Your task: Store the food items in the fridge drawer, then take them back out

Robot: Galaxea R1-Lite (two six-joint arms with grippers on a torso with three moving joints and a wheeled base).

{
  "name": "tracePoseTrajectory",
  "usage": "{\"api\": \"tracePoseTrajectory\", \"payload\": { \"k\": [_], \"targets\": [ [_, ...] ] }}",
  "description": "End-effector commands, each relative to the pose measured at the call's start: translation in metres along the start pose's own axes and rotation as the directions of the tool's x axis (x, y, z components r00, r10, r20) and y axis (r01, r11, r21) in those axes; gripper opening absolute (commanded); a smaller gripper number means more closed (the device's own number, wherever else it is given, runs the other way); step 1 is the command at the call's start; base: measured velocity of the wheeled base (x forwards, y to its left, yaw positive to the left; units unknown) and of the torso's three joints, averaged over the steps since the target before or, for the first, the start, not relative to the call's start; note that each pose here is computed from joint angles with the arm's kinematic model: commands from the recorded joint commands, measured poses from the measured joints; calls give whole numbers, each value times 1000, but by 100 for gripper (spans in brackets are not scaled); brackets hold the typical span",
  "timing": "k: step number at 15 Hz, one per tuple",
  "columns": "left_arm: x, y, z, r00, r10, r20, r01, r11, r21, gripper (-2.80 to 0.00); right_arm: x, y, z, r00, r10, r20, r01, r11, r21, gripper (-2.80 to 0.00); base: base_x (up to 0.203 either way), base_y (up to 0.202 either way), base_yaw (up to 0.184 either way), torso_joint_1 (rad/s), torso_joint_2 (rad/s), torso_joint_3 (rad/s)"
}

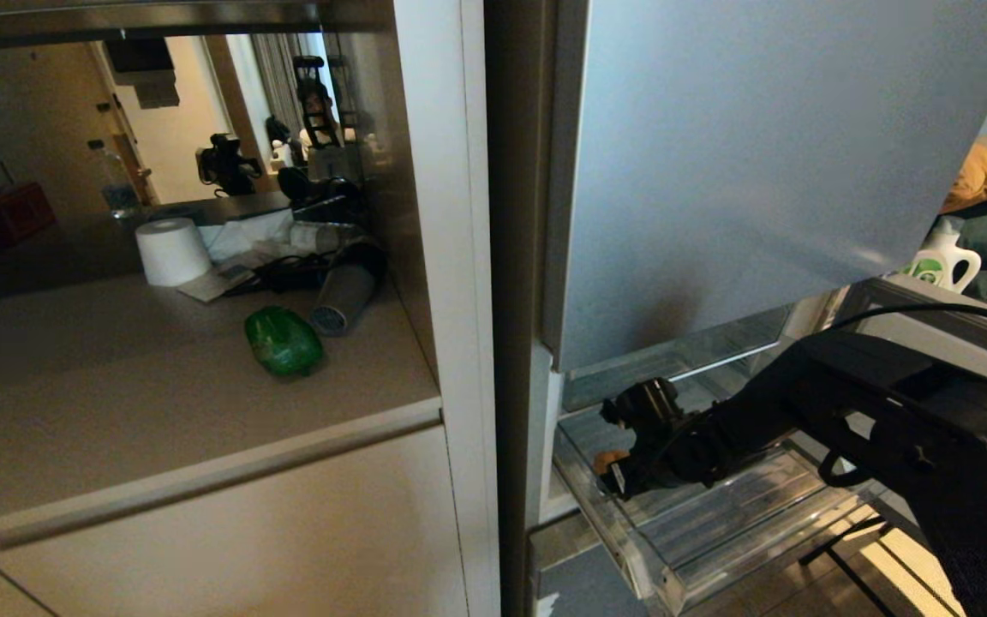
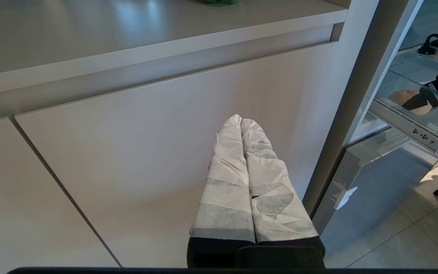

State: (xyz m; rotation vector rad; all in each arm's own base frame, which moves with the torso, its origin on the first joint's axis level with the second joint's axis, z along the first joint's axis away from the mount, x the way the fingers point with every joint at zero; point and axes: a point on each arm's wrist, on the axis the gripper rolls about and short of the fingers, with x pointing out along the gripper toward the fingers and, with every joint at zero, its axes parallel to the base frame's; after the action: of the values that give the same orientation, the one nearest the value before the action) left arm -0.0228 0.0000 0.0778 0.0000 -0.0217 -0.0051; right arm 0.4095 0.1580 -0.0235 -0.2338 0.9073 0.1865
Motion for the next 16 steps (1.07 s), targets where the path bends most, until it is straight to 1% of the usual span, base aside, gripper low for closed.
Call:
{"api": "tracePoseTrajectory", "payload": {
  "k": [1,7,14,15,16],
  "targets": [
    [1,0,-3,1000,1,-11,-1,1000,0,-280,-1,0,0,1000,2,3,-2,1000,0,0,0,0,0,0,0,0],
    [1,0,-3,1000,0,-11,0,1000,0,-280,1,1,5,1000,13,21,-13,1000,-9,0,0,0,0,0,0,0],
    [1,0,-3,1000,1,-11,-1,1000,0,-280,7,0,1,1000,11,4,-11,1000,-9,0,0,0,0,0,0,0],
    [1,0,-3,1000,-1,-11,1,1000,0,-280,7,0,1,1000,10,7,-10,1000,-6,-280,0,0,0,0,0,0],
    [1,0,-3,1000,1,-11,-1,1000,0,-280,7,-1,1,1000,9,6,-9,1000,-4,-280,0,0,0,0,0,0]
  ]
}}
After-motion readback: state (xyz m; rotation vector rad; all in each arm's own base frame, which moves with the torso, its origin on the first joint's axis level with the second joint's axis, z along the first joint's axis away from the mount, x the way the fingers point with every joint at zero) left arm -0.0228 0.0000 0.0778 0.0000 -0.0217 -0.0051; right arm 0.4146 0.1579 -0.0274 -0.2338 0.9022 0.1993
